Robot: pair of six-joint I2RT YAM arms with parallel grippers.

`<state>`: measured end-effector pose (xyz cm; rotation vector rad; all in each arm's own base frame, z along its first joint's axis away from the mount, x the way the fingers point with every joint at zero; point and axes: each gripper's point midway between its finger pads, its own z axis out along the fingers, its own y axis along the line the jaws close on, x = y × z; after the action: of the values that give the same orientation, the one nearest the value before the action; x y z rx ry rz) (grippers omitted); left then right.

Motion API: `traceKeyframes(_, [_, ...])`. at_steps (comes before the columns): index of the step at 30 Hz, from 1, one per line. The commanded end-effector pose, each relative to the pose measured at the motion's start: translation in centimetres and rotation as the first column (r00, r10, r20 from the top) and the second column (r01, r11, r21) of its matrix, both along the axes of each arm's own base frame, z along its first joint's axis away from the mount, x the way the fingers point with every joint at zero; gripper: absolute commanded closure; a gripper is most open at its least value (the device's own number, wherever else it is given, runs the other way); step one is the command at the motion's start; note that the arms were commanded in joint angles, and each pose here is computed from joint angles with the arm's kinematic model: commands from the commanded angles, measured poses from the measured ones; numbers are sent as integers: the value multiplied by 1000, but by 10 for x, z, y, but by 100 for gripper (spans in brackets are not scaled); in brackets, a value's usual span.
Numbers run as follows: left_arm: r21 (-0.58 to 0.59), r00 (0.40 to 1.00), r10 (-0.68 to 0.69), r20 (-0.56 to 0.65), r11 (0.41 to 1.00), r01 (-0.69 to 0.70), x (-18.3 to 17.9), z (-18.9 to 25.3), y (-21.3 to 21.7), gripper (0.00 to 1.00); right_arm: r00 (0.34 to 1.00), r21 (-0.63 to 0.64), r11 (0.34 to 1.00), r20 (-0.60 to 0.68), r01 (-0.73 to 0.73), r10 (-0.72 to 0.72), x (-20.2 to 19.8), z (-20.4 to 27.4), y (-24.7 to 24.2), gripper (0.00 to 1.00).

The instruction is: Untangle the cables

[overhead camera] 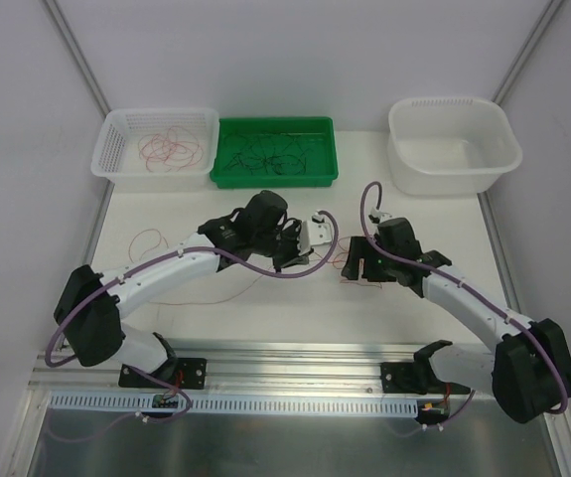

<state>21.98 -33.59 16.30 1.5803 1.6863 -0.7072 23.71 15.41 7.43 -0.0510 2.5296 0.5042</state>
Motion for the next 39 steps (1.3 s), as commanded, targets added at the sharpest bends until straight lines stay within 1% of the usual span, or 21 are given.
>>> traceKeyframes(1, [-33,998,53,17,998,-52,-3,17,7,100,985,44,994,141,-103,95,17,31,26,23])
traceKeyframes(3, [-33,996,82,29,996,-81,-2,19,13,100,971,21,987,184,-157,151,15,35,28,26])
traceKeyframes(8, [-64,996,83,29,995,-81,-11,28,20,100,929,0,968,282,-251,241,11,50,30,31])
traceKeyframes(11, [-83,995,87,41,993,-83,-15,36,24,100,912,4,955,300,-296,281,10,56,36,32])
traceKeyframes(12, [-87,995,87,42,993,-83,-16,38,24,100,897,11,941,305,-339,319,8,57,41,32])
traceKeyframes(15, [-112,996,78,50,991,-72,-19,47,26,100,873,32,916,318,-400,370,7,61,52,35])
traceKeyframes(18, [-121,994,85,62,990,-77,-20,51,28,100,833,51,876,342,-479,436,3,68,65,40])
traceKeyframes(24, [-127,994,83,64,989,-74,-24,53,32,100,787,45,841,383,-539,483,8,78,77,41])
traceKeyframes(26, [-126,995,82,63,989,-73,-25,53,32,100,777,49,828,377,-559,503,9,76,82,43])
traceKeyframes(29, [-128,994,85,73,989,-75,-25,55,34,100,760,58,804,372,-592,533,8,77,92,51])
traceKeyframes(30, [-127,993,90,82,989,-79,-23,56,35,100,757,60,799,369,-598,539,7,76,94,58])
traceKeyframes(32, [-119,991,100,92,989,-88,-22,55,38,100,755,63,794,364,-604,546,6,76,95,68])
traceKeyframes(33, [-107,986,128,108,987,-117,-17,54,42,100,759,60,795,350,-603,550,3,73,93,79])
traceKeyframes(35, [-76,978,167,124,985,-158,-10,47,48,100,762,45,805,358,-591,540,1,76,87,91])
traceKeyframes(36, [-55,972,194,136,981,-189,-6,43,54,100,774,21,822,349,-570,528,1,73,80,99])
traceKeyframes(37, [-19,954,251,162,968,-251,4,36,63,100,780,6,832,350,-555,519,0,74,75,99])
traceKeyframes(39, [12,928,321,187,944,-329,15,31,76,100,797,-33,855,345,-517,495,-3,76,62,99])
